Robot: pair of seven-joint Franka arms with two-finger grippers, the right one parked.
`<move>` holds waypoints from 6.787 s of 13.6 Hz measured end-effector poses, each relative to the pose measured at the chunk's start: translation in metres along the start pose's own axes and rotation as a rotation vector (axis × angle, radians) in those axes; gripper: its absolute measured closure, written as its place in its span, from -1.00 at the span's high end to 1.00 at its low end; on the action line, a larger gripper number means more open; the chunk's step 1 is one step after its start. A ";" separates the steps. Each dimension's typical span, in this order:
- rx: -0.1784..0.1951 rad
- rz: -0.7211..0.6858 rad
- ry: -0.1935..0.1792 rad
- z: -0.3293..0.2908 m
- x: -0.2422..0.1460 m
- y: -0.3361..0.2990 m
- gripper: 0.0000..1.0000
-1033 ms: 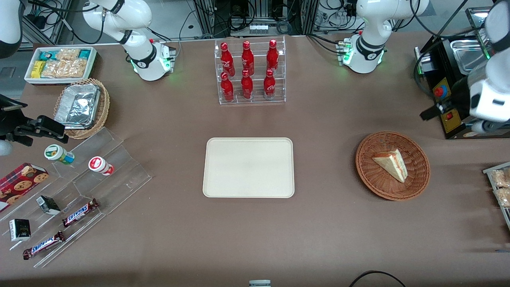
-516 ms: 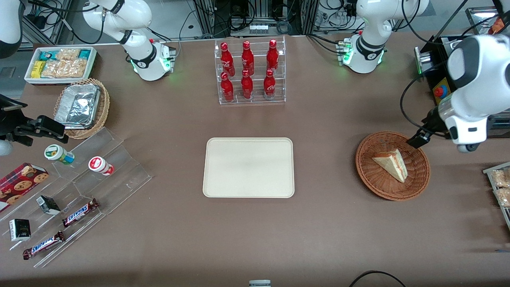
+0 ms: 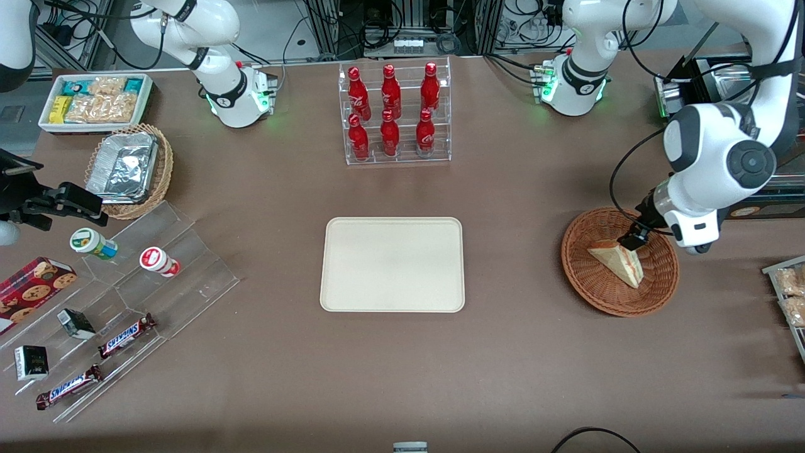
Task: Place sandwich from basket to tray
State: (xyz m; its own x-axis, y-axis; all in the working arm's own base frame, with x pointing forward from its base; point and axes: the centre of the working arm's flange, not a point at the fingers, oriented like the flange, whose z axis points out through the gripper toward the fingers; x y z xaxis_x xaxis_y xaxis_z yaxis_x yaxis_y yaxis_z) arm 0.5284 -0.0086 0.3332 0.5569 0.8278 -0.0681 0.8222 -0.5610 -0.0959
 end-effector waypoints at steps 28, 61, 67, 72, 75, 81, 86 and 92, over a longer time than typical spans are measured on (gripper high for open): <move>0.187 0.257 0.120 -0.005 -0.072 0.055 -0.72; 0.031 0.621 0.236 0.106 -0.404 0.247 -0.60; 0.034 0.580 0.250 0.072 -0.398 0.255 0.63; -0.043 0.489 0.274 -0.049 -0.357 0.247 1.00; -0.049 0.414 0.280 -0.120 -0.311 0.223 1.00; 0.029 0.465 0.192 -0.226 -0.172 0.137 1.00; -0.005 0.620 0.110 -0.272 -0.089 0.064 1.00; -0.073 0.726 0.054 -0.323 -0.050 -0.041 1.00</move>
State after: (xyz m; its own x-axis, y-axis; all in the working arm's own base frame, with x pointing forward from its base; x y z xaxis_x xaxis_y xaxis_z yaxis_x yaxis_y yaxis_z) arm 0.5053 -0.0261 0.6608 0.9682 0.2471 -0.0400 0.2481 -0.9685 0.0215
